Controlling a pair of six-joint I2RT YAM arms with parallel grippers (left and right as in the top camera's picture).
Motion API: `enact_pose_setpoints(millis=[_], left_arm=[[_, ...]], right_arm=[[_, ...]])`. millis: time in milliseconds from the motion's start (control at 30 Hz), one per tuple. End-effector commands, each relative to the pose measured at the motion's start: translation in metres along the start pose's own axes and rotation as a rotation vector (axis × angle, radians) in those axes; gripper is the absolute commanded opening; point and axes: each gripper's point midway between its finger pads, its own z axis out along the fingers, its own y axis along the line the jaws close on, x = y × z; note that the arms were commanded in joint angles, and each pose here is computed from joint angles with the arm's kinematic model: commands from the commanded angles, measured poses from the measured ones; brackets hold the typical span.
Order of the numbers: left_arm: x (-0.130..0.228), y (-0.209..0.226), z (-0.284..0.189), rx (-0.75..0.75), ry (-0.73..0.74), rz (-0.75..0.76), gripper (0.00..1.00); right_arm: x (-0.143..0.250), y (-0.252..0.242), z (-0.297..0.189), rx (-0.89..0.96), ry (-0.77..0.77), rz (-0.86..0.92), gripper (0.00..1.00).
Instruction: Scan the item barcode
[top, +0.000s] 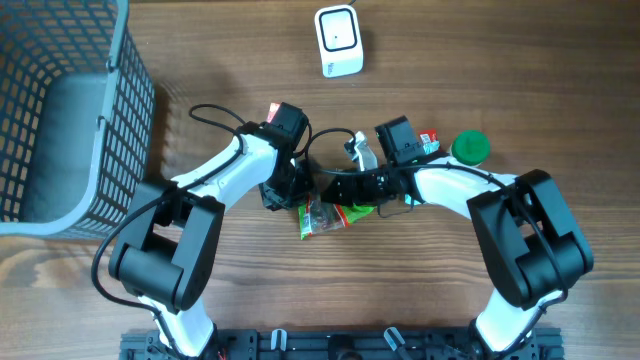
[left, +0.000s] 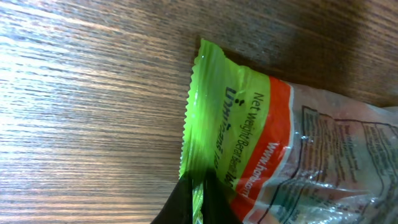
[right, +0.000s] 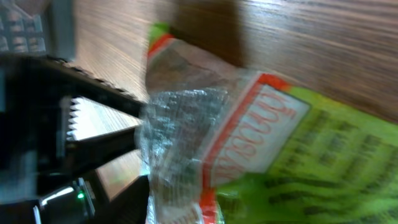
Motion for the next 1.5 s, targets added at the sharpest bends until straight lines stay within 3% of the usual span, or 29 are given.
enact_pose_setpoints(millis=[0,333,400,433,500,567,600,667,733,833,900,1100,1200,1267,1300,1467], left_arm=[[0.002,0.003,0.009,-0.018,0.009,-0.014,0.04],[0.001,0.004,0.009,-0.024,0.004,-0.014,0.04],[0.0,0.005,0.009,-0.029,-0.002,-0.014,0.04],[-0.001,0.004,0.009,-0.025,-0.006,-0.012,0.04],[-0.004,0.002,0.009,-0.017,-0.015,-0.031,0.04],[-0.007,-0.001,0.009,-0.006,-0.027,-0.028,0.04],[-0.008,-0.002,0.009,0.001,-0.034,-0.029,0.04],[-0.012,-0.002,0.009,-0.002,-0.051,-0.026,0.04],[-0.029,0.005,-0.009,-0.007,-0.117,-0.045,0.04],[-0.067,0.026,-0.074,0.041,-0.301,-0.105,0.04],[-0.08,0.037,-0.117,0.083,-0.408,-0.062,0.04],[-0.104,0.075,-0.158,0.056,-0.536,0.051,0.07],[-0.118,0.086,-0.168,0.042,-0.591,0.09,0.15],[-0.121,0.086,-0.169,0.044,-0.602,0.088,0.45],[-0.12,0.086,-0.169,0.044,-0.602,0.088,0.99],[-0.116,0.088,-0.166,0.038,-0.58,0.083,1.0]], right_arm=[[0.01,0.02,0.011,-0.117,0.054,0.028,0.58],[0.016,0.015,0.03,0.006,0.044,0.069,0.59],[0.019,0.01,0.031,0.028,0.043,0.086,0.63],[0.02,0.011,0.031,0.023,0.048,0.102,0.56],[0.019,0.008,0.032,0.038,0.041,0.095,0.27],[0.018,0.005,0.032,0.059,0.031,0.091,0.27],[0.017,0.006,0.032,0.056,0.03,0.065,0.28],[0.017,0.007,0.033,0.052,0.03,-0.039,0.04],[0.007,0.011,0.022,0.046,-0.004,-0.152,0.04],[-0.013,0.02,-0.015,0.042,-0.087,-0.202,0.04],[-0.005,0.065,-0.046,-0.165,-0.09,-0.491,0.04],[0.015,0.099,-0.091,-0.179,-0.097,-0.711,0.04],[0.007,0.095,-0.1,-0.07,-0.072,-0.666,0.04],[0.001,0.097,-0.106,-0.026,-0.069,-0.661,0.04],[-0.004,0.096,-0.109,0.004,-0.075,-0.66,0.04],[-0.046,0.105,-0.135,0.171,-0.176,-0.668,0.04]])
